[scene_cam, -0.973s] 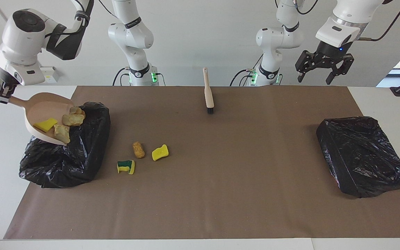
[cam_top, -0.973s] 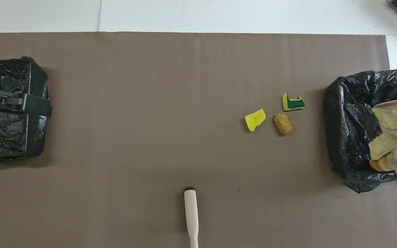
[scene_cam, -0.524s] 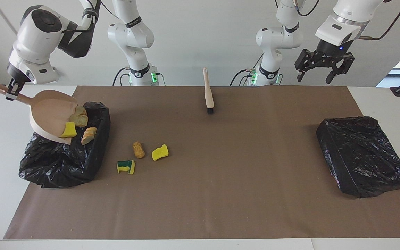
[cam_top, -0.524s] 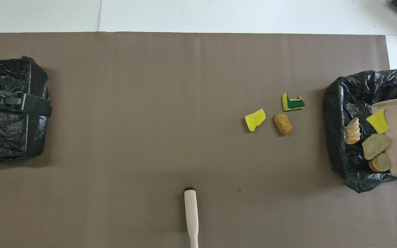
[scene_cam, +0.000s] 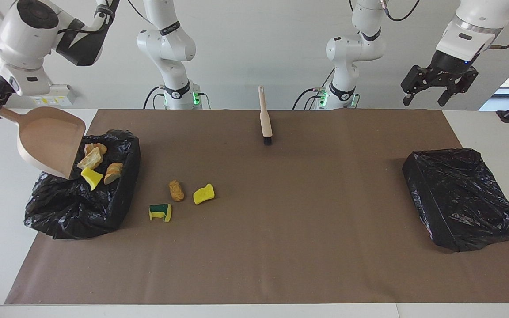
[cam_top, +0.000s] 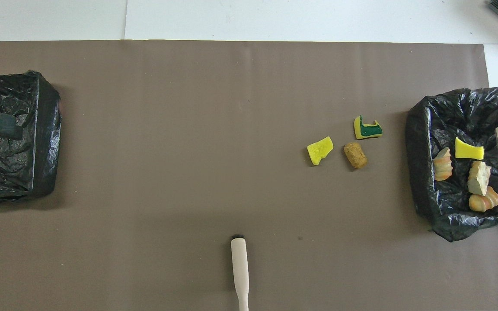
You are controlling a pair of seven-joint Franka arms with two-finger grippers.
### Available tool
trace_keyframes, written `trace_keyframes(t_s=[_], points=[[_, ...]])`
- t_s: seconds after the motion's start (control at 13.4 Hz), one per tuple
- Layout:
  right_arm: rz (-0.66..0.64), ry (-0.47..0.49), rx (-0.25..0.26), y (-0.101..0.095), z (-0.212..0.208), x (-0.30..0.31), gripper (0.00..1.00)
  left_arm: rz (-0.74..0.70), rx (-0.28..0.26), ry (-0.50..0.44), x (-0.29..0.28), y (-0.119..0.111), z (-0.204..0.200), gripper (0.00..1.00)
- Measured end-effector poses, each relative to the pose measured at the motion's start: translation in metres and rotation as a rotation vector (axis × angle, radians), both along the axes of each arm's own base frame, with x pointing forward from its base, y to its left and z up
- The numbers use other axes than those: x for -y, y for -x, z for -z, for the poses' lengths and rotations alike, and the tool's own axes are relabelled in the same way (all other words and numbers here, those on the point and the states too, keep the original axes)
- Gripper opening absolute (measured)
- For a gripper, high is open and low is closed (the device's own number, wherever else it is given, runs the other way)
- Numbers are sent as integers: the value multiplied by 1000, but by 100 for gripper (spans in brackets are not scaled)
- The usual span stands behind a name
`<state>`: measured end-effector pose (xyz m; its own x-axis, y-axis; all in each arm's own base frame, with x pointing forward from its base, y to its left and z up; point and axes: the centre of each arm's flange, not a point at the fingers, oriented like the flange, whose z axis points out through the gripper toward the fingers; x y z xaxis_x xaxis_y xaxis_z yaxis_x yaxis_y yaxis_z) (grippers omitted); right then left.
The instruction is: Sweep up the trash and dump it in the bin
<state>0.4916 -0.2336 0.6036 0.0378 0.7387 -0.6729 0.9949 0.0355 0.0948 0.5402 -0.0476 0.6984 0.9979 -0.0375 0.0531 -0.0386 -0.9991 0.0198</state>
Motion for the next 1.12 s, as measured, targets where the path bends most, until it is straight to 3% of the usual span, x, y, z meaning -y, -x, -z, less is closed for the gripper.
trace_keyframes(t_s=[0.22, 0.45, 1.12], points=[[98, -178, 89, 16, -15, 20, 33, -1, 0, 0, -1, 0, 0, 100], [189, -320, 157, 14, -9, 8, 33, 0, 0, 0, 0, 0, 0, 100], [785, -510, 356, -21, 50, -151, 33, 0, -1, 0, 0, 0, 0, 100]])
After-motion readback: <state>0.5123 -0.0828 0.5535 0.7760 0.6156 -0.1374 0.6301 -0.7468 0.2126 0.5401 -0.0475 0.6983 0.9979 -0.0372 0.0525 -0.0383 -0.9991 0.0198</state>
